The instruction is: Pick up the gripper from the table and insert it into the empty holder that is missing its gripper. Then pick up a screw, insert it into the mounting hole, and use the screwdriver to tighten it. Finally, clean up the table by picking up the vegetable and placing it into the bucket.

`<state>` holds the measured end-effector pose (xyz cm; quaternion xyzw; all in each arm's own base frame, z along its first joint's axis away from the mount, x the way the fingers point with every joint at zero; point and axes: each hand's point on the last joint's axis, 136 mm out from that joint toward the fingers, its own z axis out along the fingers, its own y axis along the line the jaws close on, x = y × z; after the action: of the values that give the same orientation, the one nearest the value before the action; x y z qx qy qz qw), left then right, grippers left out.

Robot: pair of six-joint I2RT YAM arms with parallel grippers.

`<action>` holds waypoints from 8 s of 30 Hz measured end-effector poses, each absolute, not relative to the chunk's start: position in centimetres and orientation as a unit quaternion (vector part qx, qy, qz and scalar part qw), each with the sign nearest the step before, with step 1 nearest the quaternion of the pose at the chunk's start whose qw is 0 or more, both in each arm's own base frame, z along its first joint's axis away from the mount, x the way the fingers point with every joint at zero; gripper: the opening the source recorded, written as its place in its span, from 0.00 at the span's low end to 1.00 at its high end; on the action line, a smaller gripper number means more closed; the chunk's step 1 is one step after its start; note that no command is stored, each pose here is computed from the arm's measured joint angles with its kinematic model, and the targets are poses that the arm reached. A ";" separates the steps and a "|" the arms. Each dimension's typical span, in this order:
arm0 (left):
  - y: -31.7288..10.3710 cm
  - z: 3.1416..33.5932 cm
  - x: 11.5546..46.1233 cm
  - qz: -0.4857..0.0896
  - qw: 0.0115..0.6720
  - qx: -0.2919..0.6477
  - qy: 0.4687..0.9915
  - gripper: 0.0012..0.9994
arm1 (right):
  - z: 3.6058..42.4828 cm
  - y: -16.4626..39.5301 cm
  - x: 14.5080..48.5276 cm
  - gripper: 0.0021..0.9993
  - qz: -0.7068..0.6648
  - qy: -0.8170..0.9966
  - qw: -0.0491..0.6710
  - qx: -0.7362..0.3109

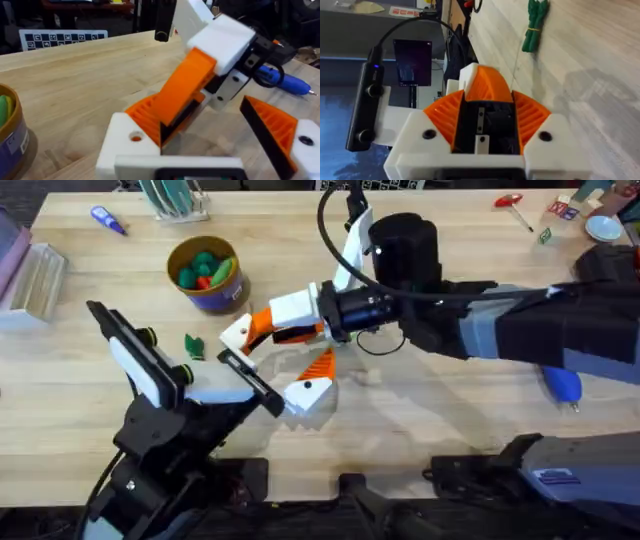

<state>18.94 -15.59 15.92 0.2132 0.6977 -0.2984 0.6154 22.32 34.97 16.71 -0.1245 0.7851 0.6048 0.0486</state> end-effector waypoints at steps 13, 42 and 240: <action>-15.7 15.9 18.9 -0.301 0.614 0.216 0.697 0.99 | 16.8 32.6 25.4 0.90 0.598 0.779 0.117 -0.149; -17.7 16.2 16.7 -0.346 0.596 0.283 0.668 0.99 | 10.0 22.0 28.6 0.91 0.204 0.920 0.157 -0.294; -17.7 16.2 16.6 -0.348 0.594 0.285 0.667 0.99 | 24.1 30.6 24.6 0.90 0.198 0.871 0.140 -0.427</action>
<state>16.58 -17.73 16.22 0.2855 0.6665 -0.3480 0.5943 24.59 30.56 24.12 -0.4268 0.8712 0.1979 0.1401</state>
